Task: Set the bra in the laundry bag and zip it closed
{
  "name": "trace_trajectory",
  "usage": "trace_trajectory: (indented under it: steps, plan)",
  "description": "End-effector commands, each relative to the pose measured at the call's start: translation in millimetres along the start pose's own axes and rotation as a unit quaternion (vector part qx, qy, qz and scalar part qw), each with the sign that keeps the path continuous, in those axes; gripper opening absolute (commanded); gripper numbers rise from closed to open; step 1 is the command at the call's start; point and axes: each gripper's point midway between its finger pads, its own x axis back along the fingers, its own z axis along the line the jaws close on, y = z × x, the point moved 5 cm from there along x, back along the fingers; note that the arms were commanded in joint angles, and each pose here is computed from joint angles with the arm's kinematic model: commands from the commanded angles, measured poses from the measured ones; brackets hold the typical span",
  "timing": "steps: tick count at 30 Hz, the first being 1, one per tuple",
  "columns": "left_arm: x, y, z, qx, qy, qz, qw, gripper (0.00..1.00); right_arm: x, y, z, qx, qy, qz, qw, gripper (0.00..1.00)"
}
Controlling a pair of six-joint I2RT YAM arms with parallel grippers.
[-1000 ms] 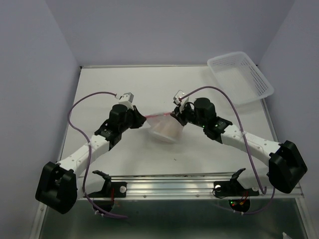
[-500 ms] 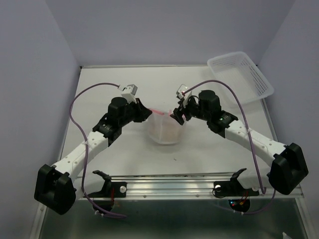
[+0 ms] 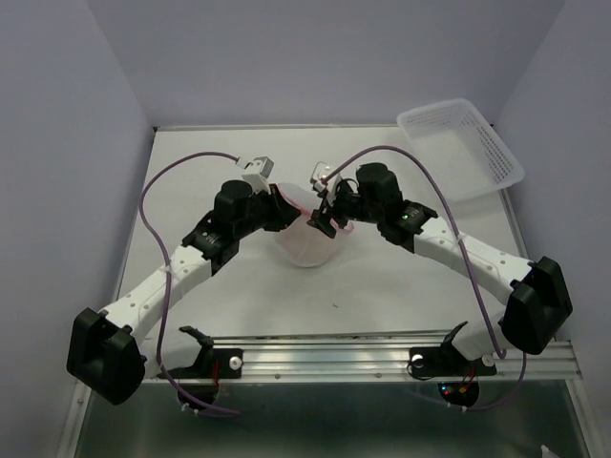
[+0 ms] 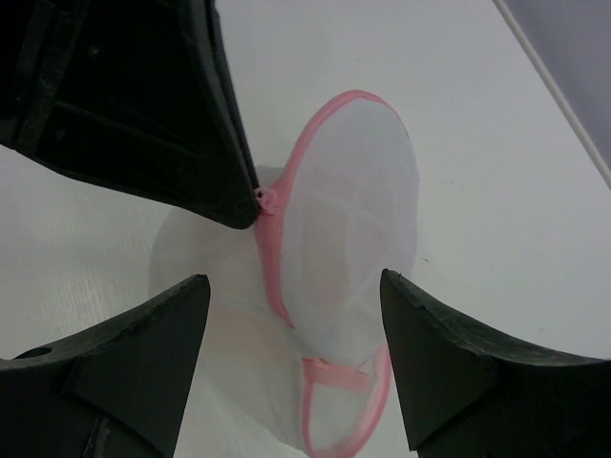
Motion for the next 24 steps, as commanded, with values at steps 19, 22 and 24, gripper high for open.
trace_trajectory:
  steps: [19,22,24]
  plan:
    - [7,12,-26,-0.014,-0.019,-0.024,0.999,0.0,-29,1,8,0.034,-0.056,0.007,0.998,0.62]
    - [8,12,-26,-0.015,-0.022,-0.025,0.999,0.0,-31,-1,12,0.033,-0.043,0.008,0.999,0.51]
    - [10,12,-28,-0.017,-0.028,-0.026,0.999,0.0,-32,-5,13,0.033,-0.04,0.013,0.999,0.43]
